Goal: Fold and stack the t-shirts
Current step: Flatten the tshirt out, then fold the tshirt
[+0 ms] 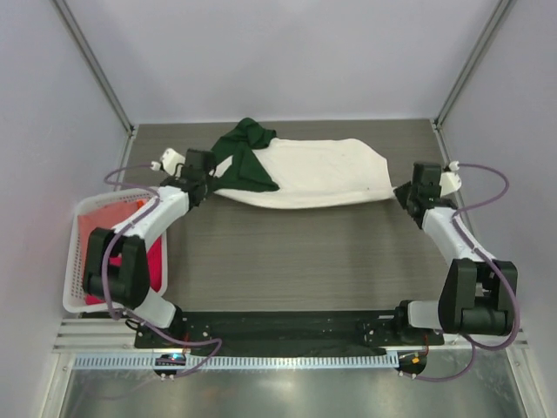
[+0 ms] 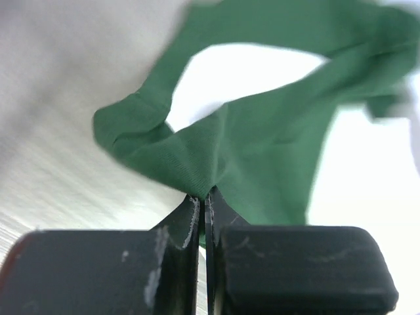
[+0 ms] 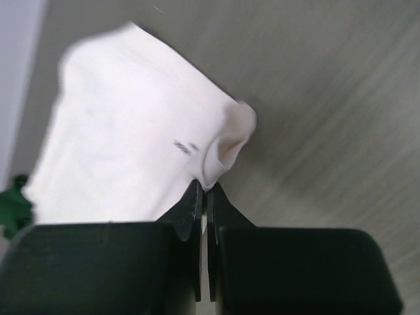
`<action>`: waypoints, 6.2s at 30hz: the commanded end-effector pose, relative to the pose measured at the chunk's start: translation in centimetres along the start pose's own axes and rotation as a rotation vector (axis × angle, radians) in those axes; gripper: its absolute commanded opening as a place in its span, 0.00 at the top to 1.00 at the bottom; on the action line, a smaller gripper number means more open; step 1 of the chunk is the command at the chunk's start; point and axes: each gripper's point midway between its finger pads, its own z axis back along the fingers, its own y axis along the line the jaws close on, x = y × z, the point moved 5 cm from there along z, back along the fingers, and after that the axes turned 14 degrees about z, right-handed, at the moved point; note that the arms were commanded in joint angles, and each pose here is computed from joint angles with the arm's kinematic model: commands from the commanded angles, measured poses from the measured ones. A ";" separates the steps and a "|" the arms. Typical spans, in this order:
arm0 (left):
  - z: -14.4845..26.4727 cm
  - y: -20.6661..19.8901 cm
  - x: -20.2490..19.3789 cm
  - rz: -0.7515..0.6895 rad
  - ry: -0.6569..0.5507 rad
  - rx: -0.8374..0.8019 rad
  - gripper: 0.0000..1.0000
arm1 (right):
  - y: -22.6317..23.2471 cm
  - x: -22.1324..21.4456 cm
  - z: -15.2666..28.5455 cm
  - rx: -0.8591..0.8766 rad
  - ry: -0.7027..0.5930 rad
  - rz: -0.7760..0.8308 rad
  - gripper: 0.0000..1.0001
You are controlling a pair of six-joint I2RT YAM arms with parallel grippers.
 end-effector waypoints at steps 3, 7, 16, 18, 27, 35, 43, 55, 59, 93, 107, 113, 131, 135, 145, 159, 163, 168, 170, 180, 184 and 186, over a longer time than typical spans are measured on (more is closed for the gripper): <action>9.4 -3.1 6.6 0.021 -0.151 -0.159 1.00 | 2.8 8.6 7.1 0.072 -0.229 -0.010 0.99; 7.5 4.8 3.7 -0.031 -0.096 -0.024 1.00 | -0.6 3.2 6.6 0.046 -0.120 -0.011 0.99; 7.7 15.4 0.2 -0.021 0.005 0.029 1.00 | -8.5 -6.4 6.0 -0.057 -0.016 -0.044 0.99; 8.2 16.6 -0.3 -0.020 0.027 0.019 0.99 | -9.2 -7.1 6.7 -0.053 -0.027 -0.058 0.99; 9.7 18.3 -0.4 -0.020 0.041 -0.011 0.97 | -11.1 -8.5 8.6 -0.045 -0.061 -0.097 0.96; 8.7 13.4 -0.1 0.011 0.030 -0.078 1.00 | -9.9 -6.1 8.4 -0.107 -0.063 -0.079 0.99; 17.0 -3.7 6.1 -0.034 -0.048 -0.329 1.00 | -7.9 -3.7 8.8 -0.082 -0.075 -0.090 0.99; 13.3 14.3 3.6 -0.082 -0.122 -0.036 1.00 | -8.4 -4.2 9.2 -0.071 -0.091 -0.076 0.99; 13.1 17.7 3.1 -0.049 -0.132 -0.021 1.00 | -8.8 -4.4 9.5 -0.077 -0.092 -0.063 0.99; 8.4 2.8 3.7 -0.001 -0.019 -0.121 1.00 | -0.6 2.2 5.9 0.063 -0.086 -0.058 0.99; 14.3 -20.1 22.1 0.114 -0.091 -0.502 1.00 | 15.9 28.3 13.6 0.473 -0.320 -0.098 0.99; 9.5 -16.2 18.4 0.114 -0.061 -0.548 1.00 | 12.5 21.2 6.7 0.450 -0.150 -0.106 0.99; 2.3 7.6 5.5 0.089 0.113 -0.089 1.00 | -4.1 -0.2 -0.3 0.093 0.086 -0.060 0.99; 4.2 10.4 4.5 0.076 0.125 -0.068 1.00 | -7.3 -1.9 1.5 -0.038 0.055 -0.046 0.99; 7.0 15.2 3.9 0.090 0.080 0.017 0.89 | -10.2 -4.4 6.7 -0.049 -0.052 -0.096 0.37; 12.6 6.6 8.0 -0.121 0.081 -0.280 0.03 | -2.5 4.3 7.7 0.201 -0.075 0.227 0.28; 10.5 1.8 7.6 -0.176 0.180 -0.371 0.03 | 0.3 6.5 5.1 0.258 -0.033 0.263 0.35; 8.4 -5.8 6.9 -0.219 0.247 -0.468 0.03 | 2.4 6.0 0.0 0.249 0.061 0.267 0.36; 5.8 -7.1 6.0 -0.203 0.272 -0.431 0.03 | 3.8 6.3 -1.2 0.253 0.043 0.271 0.36; -6.6 -14.1 3.9 -0.252 0.238 -0.375 0.04 | 5.6 5.0 -12.6 0.121 0.142 0.361 0.41; -11.3 -15.8 3.1 -0.271 0.219 -0.377 0.04 | 7.0 4.9 -15.6 0.073 0.120 0.396 0.42; -12.4 -17.9 3.7 -0.275 0.185 -0.414 0.05 | 6.9 4.2 -17.0 0.034 0.124 0.422 0.40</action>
